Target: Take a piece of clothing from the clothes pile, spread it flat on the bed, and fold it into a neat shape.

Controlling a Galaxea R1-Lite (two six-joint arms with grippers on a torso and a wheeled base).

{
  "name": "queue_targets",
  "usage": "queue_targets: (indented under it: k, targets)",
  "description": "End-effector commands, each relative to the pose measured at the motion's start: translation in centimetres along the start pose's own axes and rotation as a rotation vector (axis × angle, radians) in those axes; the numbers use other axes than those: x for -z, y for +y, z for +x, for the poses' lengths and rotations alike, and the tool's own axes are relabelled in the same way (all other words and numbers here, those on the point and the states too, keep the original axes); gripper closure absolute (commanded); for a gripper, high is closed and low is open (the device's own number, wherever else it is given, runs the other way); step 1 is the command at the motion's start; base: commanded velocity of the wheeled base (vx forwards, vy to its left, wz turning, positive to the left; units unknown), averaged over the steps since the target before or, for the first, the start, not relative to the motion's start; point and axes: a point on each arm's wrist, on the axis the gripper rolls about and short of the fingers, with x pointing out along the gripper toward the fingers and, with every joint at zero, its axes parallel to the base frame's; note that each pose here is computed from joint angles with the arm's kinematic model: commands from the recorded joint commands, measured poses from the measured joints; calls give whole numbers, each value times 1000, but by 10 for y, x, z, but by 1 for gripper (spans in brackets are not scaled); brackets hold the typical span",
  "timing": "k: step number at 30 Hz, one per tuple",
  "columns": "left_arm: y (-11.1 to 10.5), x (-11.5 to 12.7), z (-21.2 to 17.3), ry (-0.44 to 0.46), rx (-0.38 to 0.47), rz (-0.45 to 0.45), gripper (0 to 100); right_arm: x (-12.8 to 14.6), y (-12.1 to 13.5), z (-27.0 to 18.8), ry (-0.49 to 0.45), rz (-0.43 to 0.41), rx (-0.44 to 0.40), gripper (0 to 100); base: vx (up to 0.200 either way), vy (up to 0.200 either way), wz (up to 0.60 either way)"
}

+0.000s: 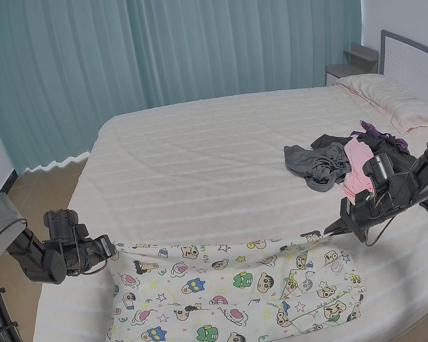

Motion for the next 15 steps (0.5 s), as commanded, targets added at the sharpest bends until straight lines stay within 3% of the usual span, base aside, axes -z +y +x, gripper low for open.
queue_targets:
  k: [1,11,15]
  targets:
    - [1,14,-20,38,-11,37,100,25,-5,-11,39,-49,28,100,0,0,0]
    - [7,46,-31,126,-29,80,100,46,-22,-9,89,-86,98,100,0,0,0]
    - [11,57,-26,147,-31,102,100,55,-25,-1,80,-162,198,100,0,0,0]
